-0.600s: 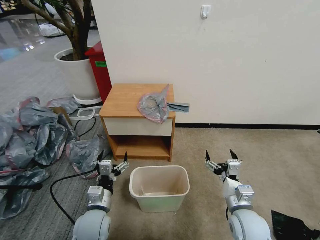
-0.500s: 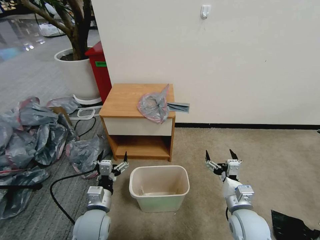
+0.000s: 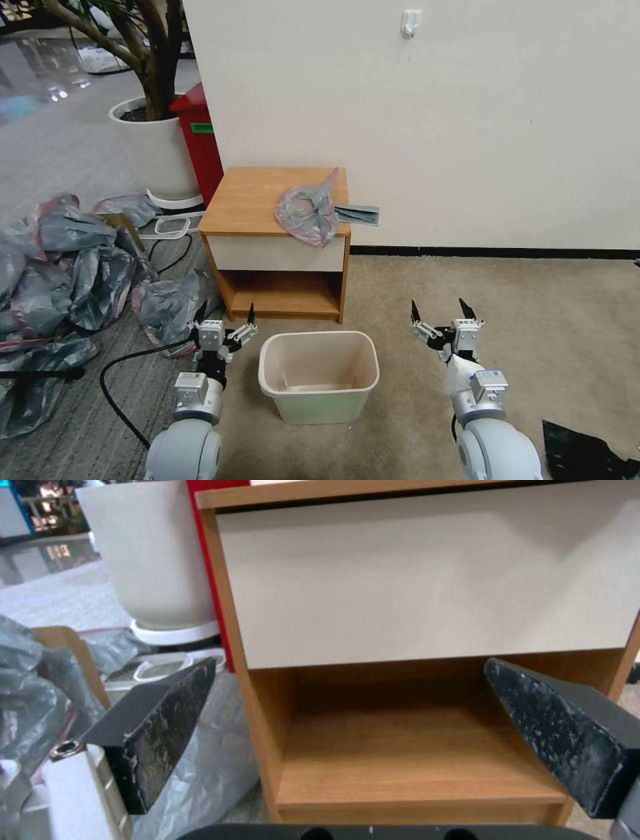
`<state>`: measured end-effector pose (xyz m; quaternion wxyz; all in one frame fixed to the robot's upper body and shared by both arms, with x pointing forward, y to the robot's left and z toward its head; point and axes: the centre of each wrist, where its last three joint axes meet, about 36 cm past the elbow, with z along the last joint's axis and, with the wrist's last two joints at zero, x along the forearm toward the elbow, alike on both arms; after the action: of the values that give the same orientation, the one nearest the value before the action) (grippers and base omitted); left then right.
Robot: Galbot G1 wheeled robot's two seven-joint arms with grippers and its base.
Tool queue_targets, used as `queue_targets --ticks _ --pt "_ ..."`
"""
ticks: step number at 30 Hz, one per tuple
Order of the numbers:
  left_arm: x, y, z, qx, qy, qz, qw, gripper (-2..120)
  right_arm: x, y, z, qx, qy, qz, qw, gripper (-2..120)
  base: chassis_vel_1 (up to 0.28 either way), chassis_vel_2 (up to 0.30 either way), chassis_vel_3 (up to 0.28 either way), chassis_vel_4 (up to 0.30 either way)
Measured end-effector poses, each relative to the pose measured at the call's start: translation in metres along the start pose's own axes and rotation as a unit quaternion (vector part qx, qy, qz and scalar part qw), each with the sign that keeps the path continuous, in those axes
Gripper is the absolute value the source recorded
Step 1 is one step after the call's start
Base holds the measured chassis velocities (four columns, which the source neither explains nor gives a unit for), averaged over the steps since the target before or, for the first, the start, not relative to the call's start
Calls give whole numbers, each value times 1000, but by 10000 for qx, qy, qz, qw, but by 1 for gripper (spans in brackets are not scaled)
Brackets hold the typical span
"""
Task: Pick up the garbage bag from the table and place it over the trash can.
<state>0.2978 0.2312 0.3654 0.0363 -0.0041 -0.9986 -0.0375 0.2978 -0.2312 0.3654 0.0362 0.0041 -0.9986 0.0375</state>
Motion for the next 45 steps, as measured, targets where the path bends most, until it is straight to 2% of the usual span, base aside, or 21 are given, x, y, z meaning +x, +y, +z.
queue_targets --ticks 37,40,43,45 --pt "0 0 0 0 -2 -1 10000 100 0 0 0 -4 -2 5 10000 100 0 0 0 0" --pt "2 1 -5 2 -2 -24 10000 100 1 1 -7 -43 -33 40 10000 100 0 0 0 0" --pt "13 8 -28 22 41 -154 9999 100 6 7 -41 -256 -172 166 9994 100 0 0 0 0" --pt "16 9 -33 27 55 -185 9998 100 8 9 -49 -310 -205 196 9991 100 0 0 0 0"
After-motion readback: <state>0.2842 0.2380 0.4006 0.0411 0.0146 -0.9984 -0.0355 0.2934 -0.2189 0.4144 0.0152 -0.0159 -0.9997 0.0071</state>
